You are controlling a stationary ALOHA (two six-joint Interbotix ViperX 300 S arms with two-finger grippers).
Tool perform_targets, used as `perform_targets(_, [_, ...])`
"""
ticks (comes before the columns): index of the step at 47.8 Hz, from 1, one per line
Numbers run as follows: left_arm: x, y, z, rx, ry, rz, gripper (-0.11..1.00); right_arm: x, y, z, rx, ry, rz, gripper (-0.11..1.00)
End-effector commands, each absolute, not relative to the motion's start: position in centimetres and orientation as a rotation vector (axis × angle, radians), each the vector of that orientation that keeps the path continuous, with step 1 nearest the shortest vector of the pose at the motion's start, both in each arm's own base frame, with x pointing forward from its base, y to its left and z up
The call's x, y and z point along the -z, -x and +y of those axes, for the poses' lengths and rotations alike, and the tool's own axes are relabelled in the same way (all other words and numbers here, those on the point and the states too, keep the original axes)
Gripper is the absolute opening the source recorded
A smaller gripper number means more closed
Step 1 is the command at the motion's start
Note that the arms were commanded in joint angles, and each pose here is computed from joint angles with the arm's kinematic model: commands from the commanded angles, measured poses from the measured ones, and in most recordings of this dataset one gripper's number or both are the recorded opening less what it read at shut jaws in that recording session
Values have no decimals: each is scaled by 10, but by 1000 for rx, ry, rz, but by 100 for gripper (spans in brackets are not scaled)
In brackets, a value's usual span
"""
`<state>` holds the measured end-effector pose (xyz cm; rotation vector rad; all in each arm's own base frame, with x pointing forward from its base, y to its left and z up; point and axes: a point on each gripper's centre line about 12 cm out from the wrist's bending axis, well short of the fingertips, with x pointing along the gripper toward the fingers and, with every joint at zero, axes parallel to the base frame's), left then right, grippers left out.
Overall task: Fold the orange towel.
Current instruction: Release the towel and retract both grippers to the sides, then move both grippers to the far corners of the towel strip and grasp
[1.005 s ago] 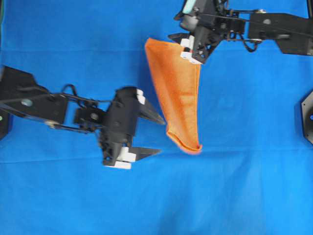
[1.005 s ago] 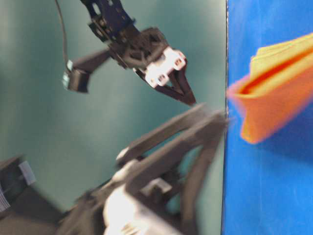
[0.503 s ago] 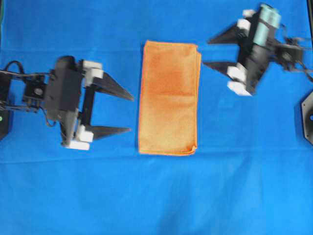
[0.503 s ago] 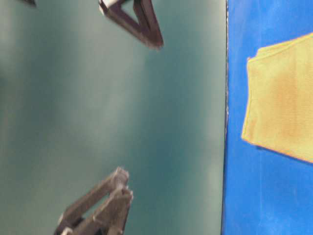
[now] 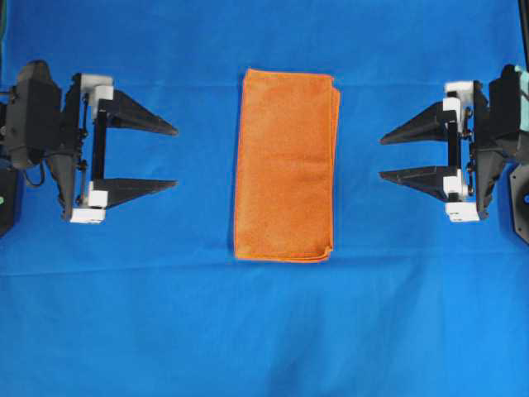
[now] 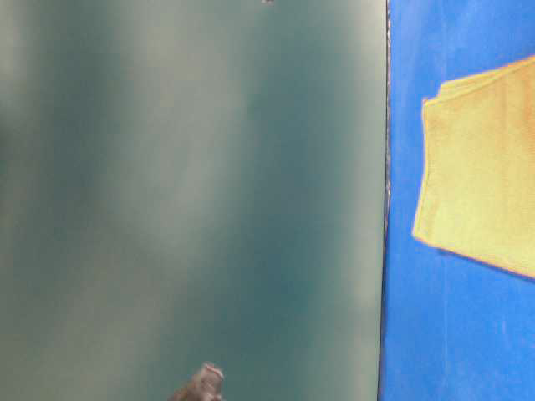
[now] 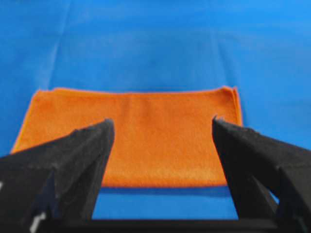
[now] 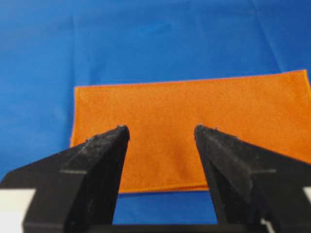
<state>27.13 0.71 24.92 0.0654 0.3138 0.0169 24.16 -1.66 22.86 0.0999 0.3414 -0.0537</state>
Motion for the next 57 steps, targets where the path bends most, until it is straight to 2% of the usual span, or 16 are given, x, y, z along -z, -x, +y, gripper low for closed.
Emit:
perform_targets(1, [-252, -268, 8, -25, -49, 277, 76, -230, -243, -15, 37, -107, 316, 61])
perform_targets(13, [-240, -261, 8, -32, -3, 286, 76, -229, -244, -14, 32, -110, 314, 61])
perform_targets(27, [-245, -269, 11, -45, 2, 253, 76, -233, -246, -19, 52, -117, 306, 61])
perform_targets(33, [-246, -287, 22, -83, 11, 233, 76, -234, -251, -39, 135, -150, 311, 61])
perform_targets(45, [-236, -331, 62, -188, 21, 305, 76, -227, -269, -87, 298, -171, 387, 61])
perform_targets(57, [-204, -357, 111, -302, 44, 372, 76, -193, -294, -135, 410, -191, 527, 60])
